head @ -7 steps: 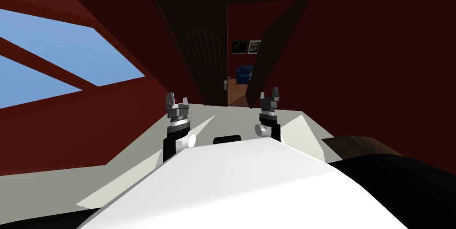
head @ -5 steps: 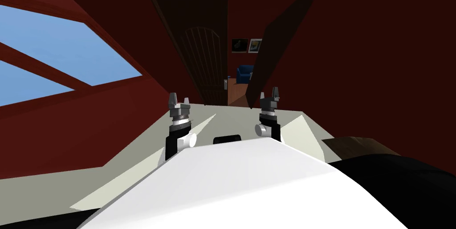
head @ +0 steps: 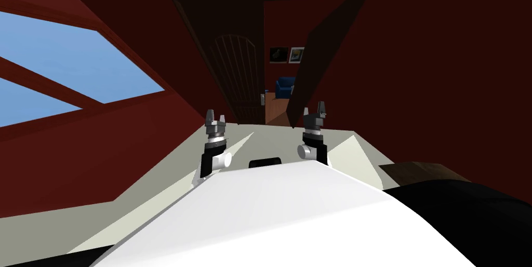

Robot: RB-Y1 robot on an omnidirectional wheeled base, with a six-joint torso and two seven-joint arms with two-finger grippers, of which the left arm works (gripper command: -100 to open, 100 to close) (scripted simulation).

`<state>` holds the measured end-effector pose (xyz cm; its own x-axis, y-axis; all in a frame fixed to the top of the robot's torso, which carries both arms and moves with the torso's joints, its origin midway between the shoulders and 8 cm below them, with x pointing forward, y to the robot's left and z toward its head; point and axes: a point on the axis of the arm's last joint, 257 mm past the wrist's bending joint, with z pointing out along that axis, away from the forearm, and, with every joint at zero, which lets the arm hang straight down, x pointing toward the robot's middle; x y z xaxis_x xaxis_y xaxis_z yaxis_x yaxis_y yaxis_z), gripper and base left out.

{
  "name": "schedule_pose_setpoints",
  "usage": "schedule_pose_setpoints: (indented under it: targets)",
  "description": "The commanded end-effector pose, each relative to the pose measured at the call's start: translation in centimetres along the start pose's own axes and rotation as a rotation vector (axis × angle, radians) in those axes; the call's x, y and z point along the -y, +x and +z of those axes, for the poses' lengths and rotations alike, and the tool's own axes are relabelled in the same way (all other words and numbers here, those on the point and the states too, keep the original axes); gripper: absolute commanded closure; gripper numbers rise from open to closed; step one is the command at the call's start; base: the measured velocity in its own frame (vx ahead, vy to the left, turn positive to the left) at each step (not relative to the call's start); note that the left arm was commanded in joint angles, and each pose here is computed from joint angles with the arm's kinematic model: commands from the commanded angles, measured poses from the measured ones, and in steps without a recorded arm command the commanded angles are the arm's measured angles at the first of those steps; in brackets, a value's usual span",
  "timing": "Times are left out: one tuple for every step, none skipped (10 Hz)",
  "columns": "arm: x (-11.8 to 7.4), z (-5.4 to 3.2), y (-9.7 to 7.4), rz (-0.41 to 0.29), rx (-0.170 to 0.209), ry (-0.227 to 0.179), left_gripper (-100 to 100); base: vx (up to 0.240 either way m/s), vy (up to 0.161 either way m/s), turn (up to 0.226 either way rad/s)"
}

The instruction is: Push the door open

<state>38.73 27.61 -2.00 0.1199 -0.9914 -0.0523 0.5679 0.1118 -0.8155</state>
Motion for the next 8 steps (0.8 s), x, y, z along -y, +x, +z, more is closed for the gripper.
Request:
schedule_pose_setpoints:
  targets:
    - [-1.2,0.05,0.4,-0.001,-0.006,-0.016,-100,0.078,-0.010,-0.007]
    - [-2.1,0.16,0.5,-0.002,-0.009,-0.026,-100,0.094,-0.007,-0.012]
    - [-2.9,0.27,0.7,-0.003,-0.013,-0.037,-100,0.103,-0.008,-0.009]
    - [-3.7,0.38,0.8,-0.004,-0.017,-0.047,-100,0.096,-0.016,-0.011]
    - [-4.6,0.50,1.0,-0.005,-0.021,-0.058,-100,0.087,-0.023,-0.011]
    - [-5.3,0.70,1.2,-0.006,-0.024,-0.066,-100,0.096,-0.016,-0.011]
    - [-6.4,0.74,1.4,-0.007,-0.028,-0.082,-100,0.086,-0.010,-0.010]
    - [-7.2,0.89,1.6,-0.008,-0.032,-0.093,-100,0.086,-0.021,-0.014]
